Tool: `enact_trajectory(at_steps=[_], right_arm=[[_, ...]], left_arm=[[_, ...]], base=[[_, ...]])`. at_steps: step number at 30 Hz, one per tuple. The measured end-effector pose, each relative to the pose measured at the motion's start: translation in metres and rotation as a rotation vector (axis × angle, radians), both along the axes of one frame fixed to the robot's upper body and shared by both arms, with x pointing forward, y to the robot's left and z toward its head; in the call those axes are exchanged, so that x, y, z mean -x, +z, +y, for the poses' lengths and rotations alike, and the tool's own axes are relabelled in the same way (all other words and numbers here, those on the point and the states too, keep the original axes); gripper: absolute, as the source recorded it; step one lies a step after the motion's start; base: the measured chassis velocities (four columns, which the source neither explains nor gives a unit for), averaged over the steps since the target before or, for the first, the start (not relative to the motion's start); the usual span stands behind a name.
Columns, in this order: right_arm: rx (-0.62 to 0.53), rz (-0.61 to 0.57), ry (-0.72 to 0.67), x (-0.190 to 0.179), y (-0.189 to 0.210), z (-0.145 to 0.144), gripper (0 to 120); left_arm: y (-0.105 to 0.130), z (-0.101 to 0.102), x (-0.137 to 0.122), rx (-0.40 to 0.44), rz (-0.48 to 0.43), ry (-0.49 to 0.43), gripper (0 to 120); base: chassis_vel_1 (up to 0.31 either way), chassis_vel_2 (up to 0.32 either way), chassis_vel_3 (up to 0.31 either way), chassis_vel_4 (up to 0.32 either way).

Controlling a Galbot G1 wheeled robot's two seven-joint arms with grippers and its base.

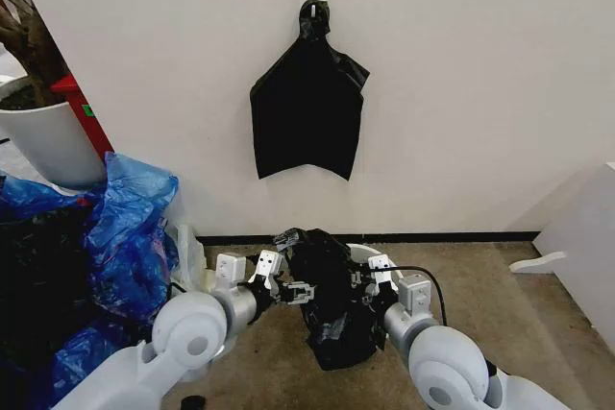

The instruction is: Place the garbage bag over the trash bin.

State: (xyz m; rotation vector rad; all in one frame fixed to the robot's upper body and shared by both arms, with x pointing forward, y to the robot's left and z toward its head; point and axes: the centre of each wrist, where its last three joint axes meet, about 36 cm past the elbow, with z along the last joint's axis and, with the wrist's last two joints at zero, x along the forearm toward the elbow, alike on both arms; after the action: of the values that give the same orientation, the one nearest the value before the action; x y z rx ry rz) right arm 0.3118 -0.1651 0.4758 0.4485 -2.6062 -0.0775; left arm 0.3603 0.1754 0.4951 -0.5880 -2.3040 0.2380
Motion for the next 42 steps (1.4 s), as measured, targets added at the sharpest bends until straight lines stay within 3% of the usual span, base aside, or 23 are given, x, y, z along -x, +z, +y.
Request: enact_trajectory(at_steps=[7, 24, 34, 42], right_arm=[[0.005, 0.013, 0.003, 0.000, -0.002, -0.002, 0], [-0.028, 0.035, 0.001, 0.003, -0.002, 0.002, 0], [-0.052, 0.053, -0.001, 0.006, 0.008, 0.001, 0], [-0.064, 0.066, -0.028, 0.002, 0.012, -0.007, 0]], left_arm=[[-0.009, -0.017, -0.013, -0.011, 0.022, 0.064, 100], [-0.037, -0.052, -0.016, -0.044, 0.079, 0.087, 100], [-0.056, -0.095, -0.014, -0.080, 0.100, 0.105, 100], [-0.064, -0.102, -0.019, -0.111, 0.111, 0.133, 100]], base=[[0.000, 0.000, 0.000, 0.000], [0.000, 0.000, 0.000, 0.000], [0.000, 0.000, 0.000, 0.000], [0.000, 0.000, 0.000, 0.000]])
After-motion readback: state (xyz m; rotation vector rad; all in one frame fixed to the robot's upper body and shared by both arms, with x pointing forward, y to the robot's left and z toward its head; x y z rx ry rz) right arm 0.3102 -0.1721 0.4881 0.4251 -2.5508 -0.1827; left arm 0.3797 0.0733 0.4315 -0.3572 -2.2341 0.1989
